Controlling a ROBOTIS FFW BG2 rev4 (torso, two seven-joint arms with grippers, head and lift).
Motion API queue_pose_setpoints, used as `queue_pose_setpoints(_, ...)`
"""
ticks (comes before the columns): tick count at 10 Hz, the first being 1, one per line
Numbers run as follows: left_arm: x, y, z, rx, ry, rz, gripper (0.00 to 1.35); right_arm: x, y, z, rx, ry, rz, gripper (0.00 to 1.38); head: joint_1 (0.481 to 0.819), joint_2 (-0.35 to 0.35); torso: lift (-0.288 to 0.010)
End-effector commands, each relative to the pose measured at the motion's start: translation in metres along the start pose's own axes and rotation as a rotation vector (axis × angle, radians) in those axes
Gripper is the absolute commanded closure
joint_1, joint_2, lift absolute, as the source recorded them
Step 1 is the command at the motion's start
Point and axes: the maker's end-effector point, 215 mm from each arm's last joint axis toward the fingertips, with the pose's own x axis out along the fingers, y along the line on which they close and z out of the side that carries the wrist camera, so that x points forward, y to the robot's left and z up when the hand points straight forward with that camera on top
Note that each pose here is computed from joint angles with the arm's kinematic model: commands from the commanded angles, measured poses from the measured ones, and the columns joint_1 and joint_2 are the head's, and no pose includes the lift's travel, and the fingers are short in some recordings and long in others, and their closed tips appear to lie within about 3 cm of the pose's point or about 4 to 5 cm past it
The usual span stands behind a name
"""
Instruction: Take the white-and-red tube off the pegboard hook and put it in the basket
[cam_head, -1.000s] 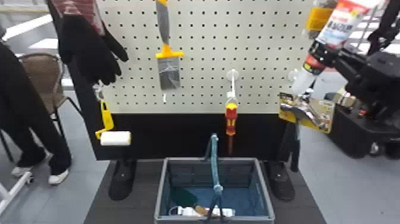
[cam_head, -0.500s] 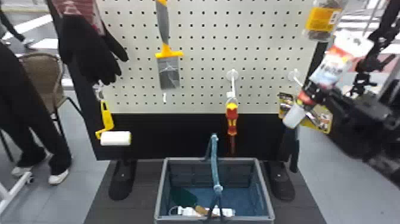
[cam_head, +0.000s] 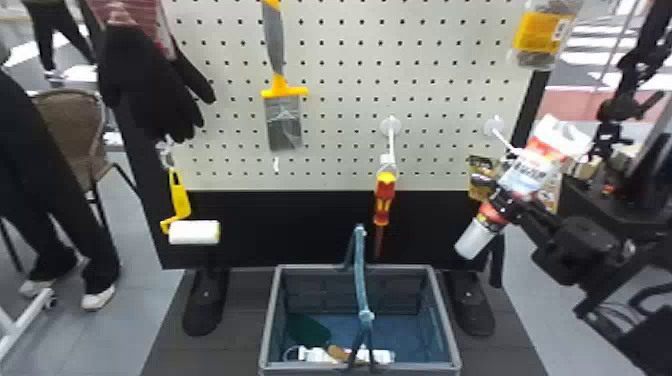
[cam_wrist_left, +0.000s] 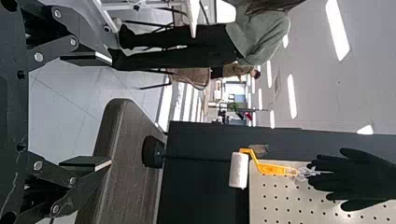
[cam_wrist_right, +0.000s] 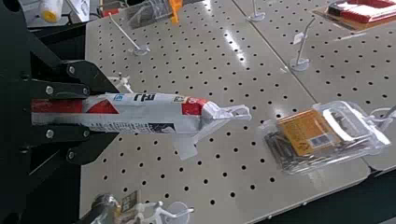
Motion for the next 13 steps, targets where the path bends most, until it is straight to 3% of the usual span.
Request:
queue_pose_setpoints(1,0.000,-0.002,-0.001,-0.007,0.004,0.003,0.50,0.008,0.000,-0.022,0.043,0.026,0.011,0.98,0.549,0.000,-0.100)
queue_pose_setpoints(7,0.003,-0.009,-0.003,-0.019,0.008,-0.005,0.50,0.031,0.005,-0.087,0.170,0.085,0.045,0.98,0.549,0.000,-0.100)
queue_pose_setpoints(13,0.004,-0.011,-0.003,-0.029,0.007,-0.009,0.50,0.047,0.019,-0.126,0.266,0.103,0.070,0.98,0.549,0.000,-0.100)
